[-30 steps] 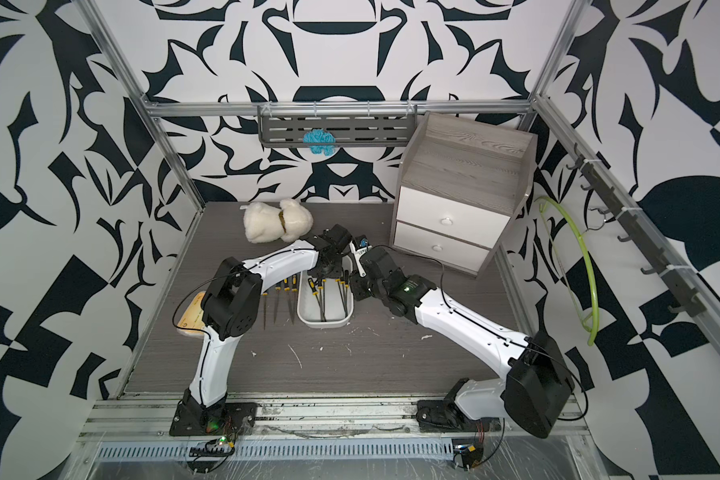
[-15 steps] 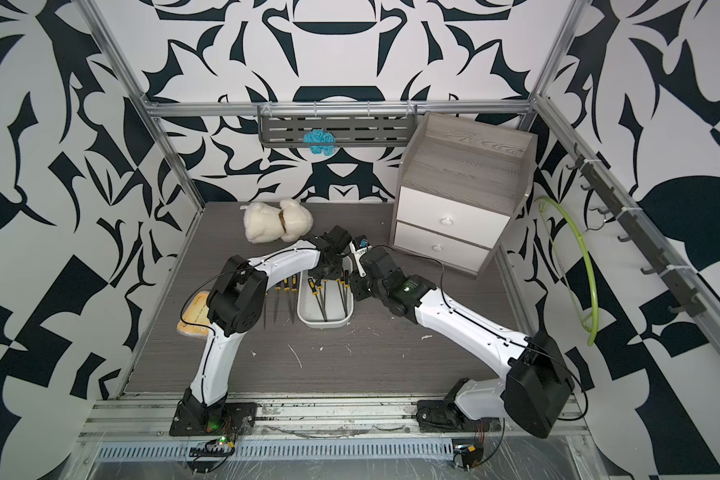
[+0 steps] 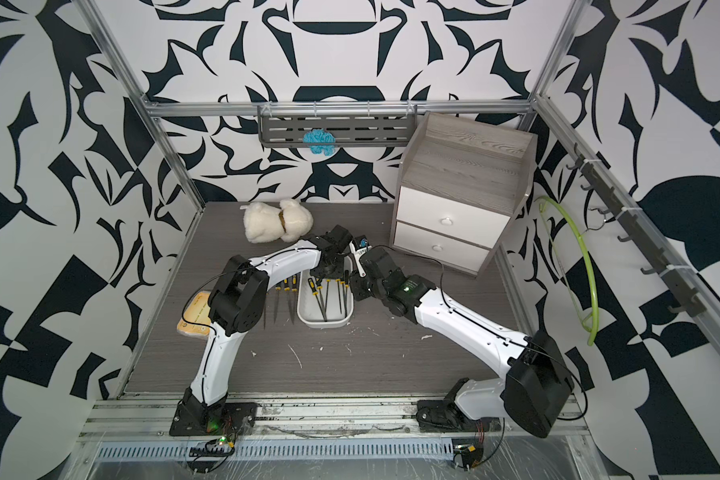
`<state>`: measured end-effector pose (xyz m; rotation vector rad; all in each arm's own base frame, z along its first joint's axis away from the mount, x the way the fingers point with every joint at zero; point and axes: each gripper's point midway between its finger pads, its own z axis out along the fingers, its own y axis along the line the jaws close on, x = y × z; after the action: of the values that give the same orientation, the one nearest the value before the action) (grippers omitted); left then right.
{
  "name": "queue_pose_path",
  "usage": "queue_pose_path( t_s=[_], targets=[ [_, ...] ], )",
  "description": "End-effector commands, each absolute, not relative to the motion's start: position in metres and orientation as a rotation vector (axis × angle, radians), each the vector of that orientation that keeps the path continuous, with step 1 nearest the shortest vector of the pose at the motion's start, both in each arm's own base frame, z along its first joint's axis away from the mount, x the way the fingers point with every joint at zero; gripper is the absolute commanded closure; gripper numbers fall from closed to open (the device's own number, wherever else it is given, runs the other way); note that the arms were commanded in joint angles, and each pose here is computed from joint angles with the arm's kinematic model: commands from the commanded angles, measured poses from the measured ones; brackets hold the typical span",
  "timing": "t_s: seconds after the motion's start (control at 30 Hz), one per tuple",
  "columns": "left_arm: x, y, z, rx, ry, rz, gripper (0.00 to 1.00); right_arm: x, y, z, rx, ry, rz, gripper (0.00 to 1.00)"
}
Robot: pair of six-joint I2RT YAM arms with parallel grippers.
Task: Take the file tool out of the storage box
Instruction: Pick up the file tool from the storage box.
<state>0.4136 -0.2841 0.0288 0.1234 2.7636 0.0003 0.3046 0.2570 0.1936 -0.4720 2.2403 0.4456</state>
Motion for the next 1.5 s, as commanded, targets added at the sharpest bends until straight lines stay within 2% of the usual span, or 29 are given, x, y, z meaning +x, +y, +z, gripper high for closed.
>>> queue_pose_path(
  t_s=[0.0,0.37,0.57,0.63,0.73,0.8,1.03,1.2,1.47],
  targets=[
    [0.411,-0.284,0.061,0.103,2.721,-0.076,0.98,0.310,0.261,0.213,-0.456,2.186,0.475,0.76],
    [0.410,-0.287,0.176,0.084,2.404,-0.369,1.00,0.308,0.260,0.220,-0.452,2.152,0.494,0.76],
    [0.381,-0.283,0.231,0.060,2.247,-0.719,1.00,0.298,0.263,0.236,-0.464,2.089,0.575,0.76],
    [0.367,-0.280,0.241,0.026,2.206,-0.938,1.00,0.292,0.266,0.243,-0.468,2.063,0.633,0.77],
    [0.344,-0.274,0.243,0.010,2.157,-1.110,1.00,0.279,0.274,0.248,-0.501,2.060,0.740,0.77],
    [0.328,-0.266,0.234,0.022,2.175,-1.110,1.00,0.268,0.279,0.247,-0.516,2.073,0.823,0.77],
    [0.284,-0.237,0.235,0.052,2.057,-1.140,1.00,0.227,0.302,0.220,-0.561,2.138,1.167,0.65],
    [0.273,-0.236,0.243,0.103,2.007,-1.172,1.00,0.212,0.335,0.208,-0.613,2.165,1.426,0.60],
    [0.270,-0.234,0.237,0.118,2.014,-1.152,1.00,0.199,0.373,0.192,-0.694,2.195,1.556,0.62]
  ],
)
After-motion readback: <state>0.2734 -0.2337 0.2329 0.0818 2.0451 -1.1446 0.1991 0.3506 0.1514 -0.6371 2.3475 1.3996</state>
